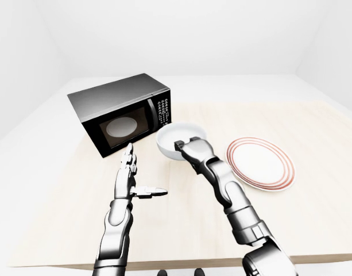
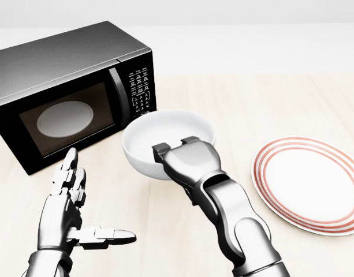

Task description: Pick up the white bowl and put it on the plate.

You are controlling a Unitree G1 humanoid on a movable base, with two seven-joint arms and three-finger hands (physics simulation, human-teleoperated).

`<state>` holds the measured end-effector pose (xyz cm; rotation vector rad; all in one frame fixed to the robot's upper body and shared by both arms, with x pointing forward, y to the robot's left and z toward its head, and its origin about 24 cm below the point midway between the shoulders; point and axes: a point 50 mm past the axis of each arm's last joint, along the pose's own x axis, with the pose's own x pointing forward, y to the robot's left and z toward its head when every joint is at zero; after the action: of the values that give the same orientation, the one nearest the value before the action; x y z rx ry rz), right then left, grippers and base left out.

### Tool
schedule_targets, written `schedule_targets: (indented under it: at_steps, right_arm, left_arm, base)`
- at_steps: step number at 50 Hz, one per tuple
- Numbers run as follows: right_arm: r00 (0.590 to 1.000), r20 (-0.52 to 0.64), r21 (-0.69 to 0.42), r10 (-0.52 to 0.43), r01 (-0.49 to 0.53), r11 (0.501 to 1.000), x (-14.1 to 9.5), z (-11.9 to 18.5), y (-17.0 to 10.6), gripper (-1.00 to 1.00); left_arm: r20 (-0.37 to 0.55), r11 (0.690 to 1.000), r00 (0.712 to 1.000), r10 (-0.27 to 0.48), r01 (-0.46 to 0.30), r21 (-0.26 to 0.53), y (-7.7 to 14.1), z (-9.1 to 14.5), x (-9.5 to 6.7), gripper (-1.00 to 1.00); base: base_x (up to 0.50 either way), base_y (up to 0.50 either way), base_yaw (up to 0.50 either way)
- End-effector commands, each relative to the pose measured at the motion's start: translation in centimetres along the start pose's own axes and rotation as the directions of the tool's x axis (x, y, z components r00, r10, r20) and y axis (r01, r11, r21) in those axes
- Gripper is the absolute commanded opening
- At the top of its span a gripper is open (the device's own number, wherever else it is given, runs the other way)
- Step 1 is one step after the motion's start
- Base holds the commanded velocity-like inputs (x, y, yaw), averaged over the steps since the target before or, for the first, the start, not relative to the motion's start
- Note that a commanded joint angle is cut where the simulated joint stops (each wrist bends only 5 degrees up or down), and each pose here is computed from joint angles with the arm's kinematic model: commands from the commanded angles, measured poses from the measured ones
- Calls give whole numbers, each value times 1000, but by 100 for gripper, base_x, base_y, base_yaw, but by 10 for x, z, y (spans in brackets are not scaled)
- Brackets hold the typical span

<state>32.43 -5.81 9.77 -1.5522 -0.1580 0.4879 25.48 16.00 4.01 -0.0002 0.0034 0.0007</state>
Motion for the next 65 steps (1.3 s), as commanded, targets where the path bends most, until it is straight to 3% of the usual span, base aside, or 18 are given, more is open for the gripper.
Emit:
schedule_targets:
  at_steps: [1,26,65]
  right_arm:
    - [994,-66,-123,-87,78,989,-7,-8,-12,-100]
    - [974,-178,-83,-138,125,989,-15,-48,-15,-100]
    - [930,-340,-9,-138,143,990,-38,-106,-12,-100]
  left_arm:
    - [0,1000,1000,0,0,0,0,0,0,100]
    - [0,1000,1000,0,0,0,0,0,0,100]
    - [0,1000,1000,0,0,0,0,0,0,100]
  base:
    - [0,0,0]
    - [0,0,0]
    - [0,0,0]
